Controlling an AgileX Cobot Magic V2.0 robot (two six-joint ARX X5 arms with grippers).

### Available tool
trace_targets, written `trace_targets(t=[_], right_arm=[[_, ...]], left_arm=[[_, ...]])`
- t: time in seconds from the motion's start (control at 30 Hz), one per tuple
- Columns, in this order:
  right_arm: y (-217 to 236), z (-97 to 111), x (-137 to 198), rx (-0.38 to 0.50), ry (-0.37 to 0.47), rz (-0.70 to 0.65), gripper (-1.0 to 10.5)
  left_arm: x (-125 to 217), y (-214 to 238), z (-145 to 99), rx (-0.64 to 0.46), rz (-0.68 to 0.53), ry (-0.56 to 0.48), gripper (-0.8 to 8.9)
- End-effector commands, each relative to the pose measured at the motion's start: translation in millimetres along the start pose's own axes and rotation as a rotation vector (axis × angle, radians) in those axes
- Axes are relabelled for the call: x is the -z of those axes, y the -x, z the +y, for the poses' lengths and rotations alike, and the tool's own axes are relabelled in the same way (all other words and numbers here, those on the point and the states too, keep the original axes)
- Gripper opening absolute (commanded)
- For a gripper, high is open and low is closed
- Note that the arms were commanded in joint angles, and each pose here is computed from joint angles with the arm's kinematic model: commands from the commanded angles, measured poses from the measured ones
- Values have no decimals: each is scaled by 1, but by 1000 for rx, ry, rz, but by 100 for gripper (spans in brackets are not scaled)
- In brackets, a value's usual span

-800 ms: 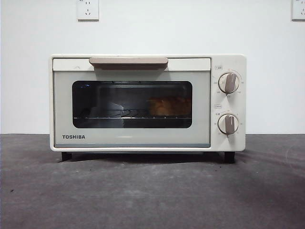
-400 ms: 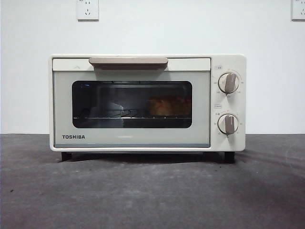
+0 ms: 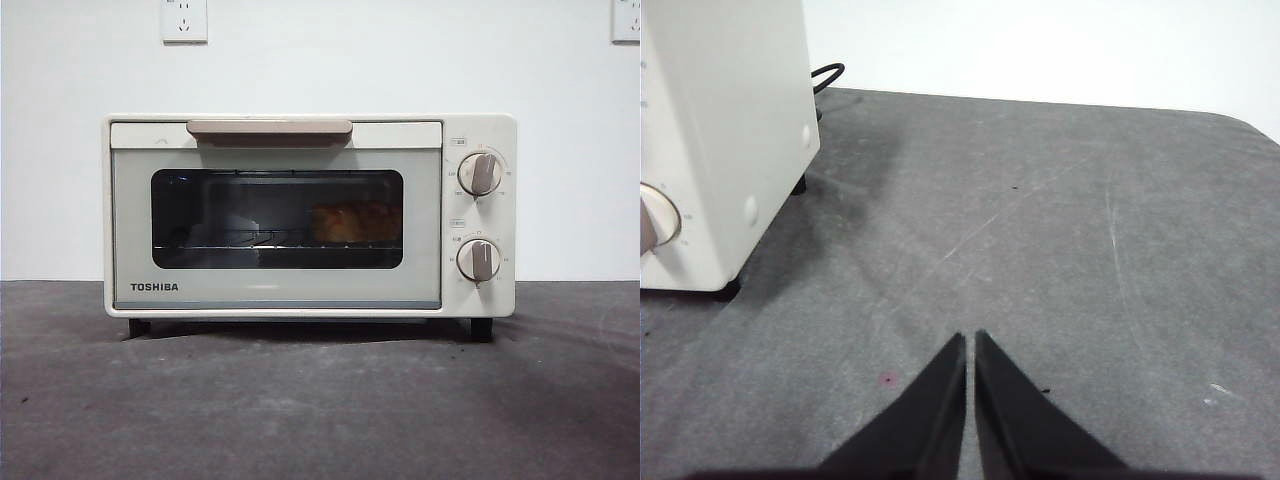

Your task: The left arm flap open the oven, the right arm pick bread and place it into oven, the left arm flap close the oven

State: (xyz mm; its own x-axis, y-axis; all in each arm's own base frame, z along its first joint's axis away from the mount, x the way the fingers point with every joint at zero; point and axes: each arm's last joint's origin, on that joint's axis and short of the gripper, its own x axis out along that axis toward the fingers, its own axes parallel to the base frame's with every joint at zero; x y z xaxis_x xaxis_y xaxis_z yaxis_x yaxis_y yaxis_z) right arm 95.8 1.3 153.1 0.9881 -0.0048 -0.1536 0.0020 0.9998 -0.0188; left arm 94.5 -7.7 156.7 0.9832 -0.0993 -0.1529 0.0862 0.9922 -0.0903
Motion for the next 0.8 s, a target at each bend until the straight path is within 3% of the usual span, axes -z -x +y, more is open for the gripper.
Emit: trace_targets(t=[0.03, 0.8], right_arm=[[-1, 0, 2, 0, 8, -4, 11], [-1, 0, 2, 0, 8, -4, 11]], left_arm=[[7, -2, 1, -5, 24, -15, 21], [7, -2, 1, -5, 24, -15, 20]])
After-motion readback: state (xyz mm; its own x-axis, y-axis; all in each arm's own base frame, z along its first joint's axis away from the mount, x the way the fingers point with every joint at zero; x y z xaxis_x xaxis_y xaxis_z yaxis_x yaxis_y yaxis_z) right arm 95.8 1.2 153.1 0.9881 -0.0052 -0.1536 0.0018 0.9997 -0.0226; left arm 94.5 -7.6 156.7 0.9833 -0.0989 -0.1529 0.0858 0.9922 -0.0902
